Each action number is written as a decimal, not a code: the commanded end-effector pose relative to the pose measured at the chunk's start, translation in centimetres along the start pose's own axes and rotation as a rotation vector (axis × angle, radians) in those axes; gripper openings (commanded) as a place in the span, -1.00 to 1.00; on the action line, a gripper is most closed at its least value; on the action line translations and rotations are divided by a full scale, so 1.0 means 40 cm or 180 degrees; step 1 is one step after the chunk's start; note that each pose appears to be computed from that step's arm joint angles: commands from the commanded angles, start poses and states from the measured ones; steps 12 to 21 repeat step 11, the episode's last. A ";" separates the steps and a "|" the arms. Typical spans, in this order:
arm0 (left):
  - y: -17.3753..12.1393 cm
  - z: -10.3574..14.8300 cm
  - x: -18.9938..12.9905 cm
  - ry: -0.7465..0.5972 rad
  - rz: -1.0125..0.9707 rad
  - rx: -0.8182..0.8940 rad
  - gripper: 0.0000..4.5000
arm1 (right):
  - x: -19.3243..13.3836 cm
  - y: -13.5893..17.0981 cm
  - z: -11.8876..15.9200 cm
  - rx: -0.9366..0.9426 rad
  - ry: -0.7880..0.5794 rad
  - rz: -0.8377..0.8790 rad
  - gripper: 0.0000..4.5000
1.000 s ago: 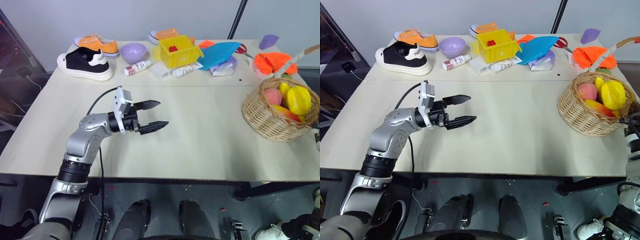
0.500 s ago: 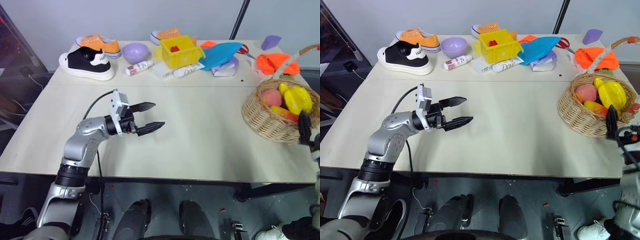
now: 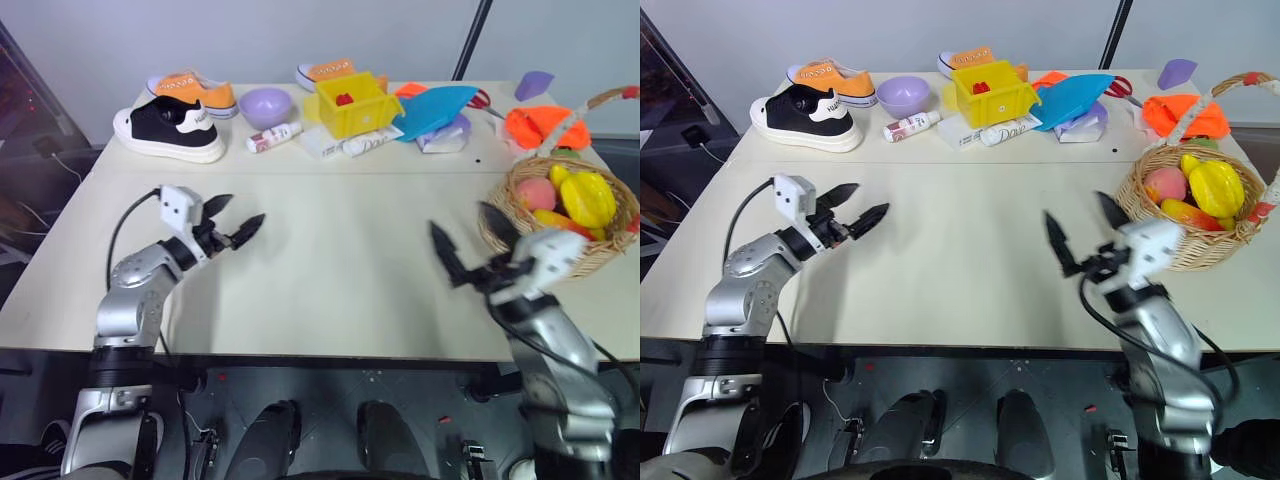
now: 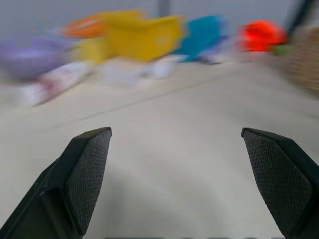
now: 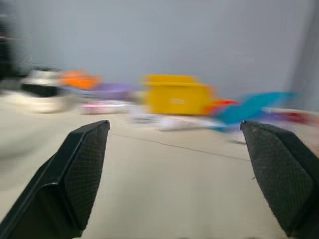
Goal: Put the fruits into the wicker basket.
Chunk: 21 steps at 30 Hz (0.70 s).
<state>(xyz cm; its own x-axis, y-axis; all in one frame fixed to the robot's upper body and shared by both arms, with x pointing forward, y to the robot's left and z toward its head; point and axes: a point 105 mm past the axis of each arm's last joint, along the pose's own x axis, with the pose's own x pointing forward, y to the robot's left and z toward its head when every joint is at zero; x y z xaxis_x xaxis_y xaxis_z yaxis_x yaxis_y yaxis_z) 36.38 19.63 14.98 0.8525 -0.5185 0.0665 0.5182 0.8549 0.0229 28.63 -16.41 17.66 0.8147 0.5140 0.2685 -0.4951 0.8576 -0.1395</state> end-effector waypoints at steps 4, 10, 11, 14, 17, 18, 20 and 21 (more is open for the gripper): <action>0.170 0.022 -0.146 -0.0140 0.1463 0.0211 1.00 | 0.090 0.058 -0.021 -0.0009 0.0098 0.1258 0.95; 0.196 0.045 -0.228 -0.0321 0.1947 0.0316 1.00 | 0.144 0.056 -0.032 -0.0040 0.0094 0.1532 0.95; 0.192 0.050 -0.236 -0.0300 0.1953 0.0434 1.00 | 0.150 0.061 -0.037 -0.0051 0.0094 0.1580 0.95; 0.192 0.050 -0.236 -0.0300 0.1953 0.0434 1.00 | 0.150 0.061 -0.037 -0.0051 0.0094 0.1580 0.95; 0.192 0.050 -0.236 -0.0300 0.1953 0.0434 1.00 | 0.150 0.061 -0.037 -0.0051 0.0094 0.1580 0.95; 0.192 0.050 -0.236 -0.0300 0.1953 0.0434 1.00 | 0.150 0.061 -0.037 -0.0051 0.0094 0.1580 0.95; 0.192 0.050 -0.236 -0.0300 0.1953 0.0434 1.00 | 0.150 0.061 -0.037 -0.0051 0.0094 0.1580 0.95; 0.192 0.050 -0.236 -0.0300 0.1953 0.0434 1.00 | 0.150 0.061 -0.037 -0.0051 0.0094 0.1580 0.95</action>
